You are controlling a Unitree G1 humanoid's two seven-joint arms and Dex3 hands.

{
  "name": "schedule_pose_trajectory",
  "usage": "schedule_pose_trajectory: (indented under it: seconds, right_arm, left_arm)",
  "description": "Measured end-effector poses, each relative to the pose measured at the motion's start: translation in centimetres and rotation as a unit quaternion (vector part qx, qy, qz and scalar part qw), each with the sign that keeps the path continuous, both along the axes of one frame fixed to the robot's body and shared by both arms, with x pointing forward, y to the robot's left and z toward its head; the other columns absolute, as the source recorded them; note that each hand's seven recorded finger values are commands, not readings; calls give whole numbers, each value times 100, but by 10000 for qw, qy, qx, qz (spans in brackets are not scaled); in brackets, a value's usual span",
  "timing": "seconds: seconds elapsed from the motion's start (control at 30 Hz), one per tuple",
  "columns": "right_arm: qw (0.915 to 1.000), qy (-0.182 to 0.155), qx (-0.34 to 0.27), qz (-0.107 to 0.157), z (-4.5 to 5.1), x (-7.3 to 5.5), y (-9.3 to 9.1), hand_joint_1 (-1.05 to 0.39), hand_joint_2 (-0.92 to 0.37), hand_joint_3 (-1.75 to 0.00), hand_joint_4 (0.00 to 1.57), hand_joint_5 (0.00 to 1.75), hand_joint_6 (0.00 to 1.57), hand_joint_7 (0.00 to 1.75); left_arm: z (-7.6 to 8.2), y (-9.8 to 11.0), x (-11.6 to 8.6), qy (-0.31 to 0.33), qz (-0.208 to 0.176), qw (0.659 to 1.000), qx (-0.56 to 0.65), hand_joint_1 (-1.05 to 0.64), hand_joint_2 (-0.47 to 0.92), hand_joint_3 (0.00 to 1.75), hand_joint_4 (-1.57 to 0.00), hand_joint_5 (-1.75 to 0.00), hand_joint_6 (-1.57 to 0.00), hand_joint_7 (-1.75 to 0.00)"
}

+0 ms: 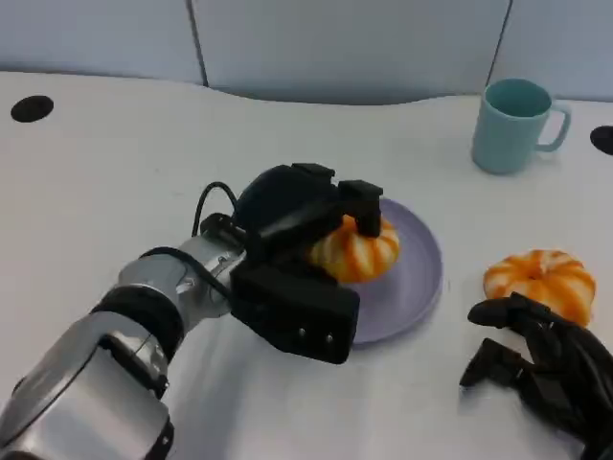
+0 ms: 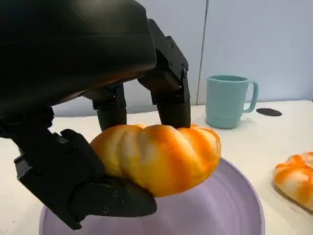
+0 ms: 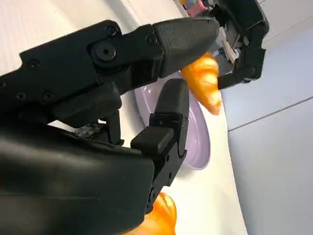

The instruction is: Grasp the bread from the table and place it into the plate.

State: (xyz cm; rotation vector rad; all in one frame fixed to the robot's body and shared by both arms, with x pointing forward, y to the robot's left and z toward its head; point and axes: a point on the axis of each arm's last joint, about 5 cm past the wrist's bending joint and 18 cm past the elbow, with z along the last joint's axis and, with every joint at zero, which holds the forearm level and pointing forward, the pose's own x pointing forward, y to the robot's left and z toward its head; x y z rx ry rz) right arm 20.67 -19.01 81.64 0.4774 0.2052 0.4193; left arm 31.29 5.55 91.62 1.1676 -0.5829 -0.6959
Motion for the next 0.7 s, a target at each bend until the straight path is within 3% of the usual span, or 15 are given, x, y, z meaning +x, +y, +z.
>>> schedule_pose_trajectory:
  seconds: [0.13,0.17,0.27,0.43,0.7]
  right_arm:
    - [10000,6,7,-26,0,0,6,-45,-92,-16,64,143,64,100]
    - [10000,6,8,-26,0,0,7,-45,-92,-17,64,143,65,100]
    - [10000,4,14,-25,0,0,7,-45,-92,-18,65,143,65,100]
    - [10000,6,13,-27,0,0,7,-45,-92,-17,64,143,64,100]
    - [10000,2,13,-27,-2,2,11,-46,-92,-16,65,143,65,100]
  left_arm:
    - [4,6,8,217,8,9996,179,-35,92,16,-41,-111,-44,-23]
    - [5,6,9,228,10,9996,183,-46,92,17,-29,-77,-38,-14]
    - [6,8,12,272,28,9993,239,-59,92,23,-14,-45,-31,-5]
    - [20,13,21,291,42,9992,254,-65,92,29,-3,-37,-25,-1]
    - [102,126,62,224,71,9994,-241,-68,92,36,-1,-36,-23,0]
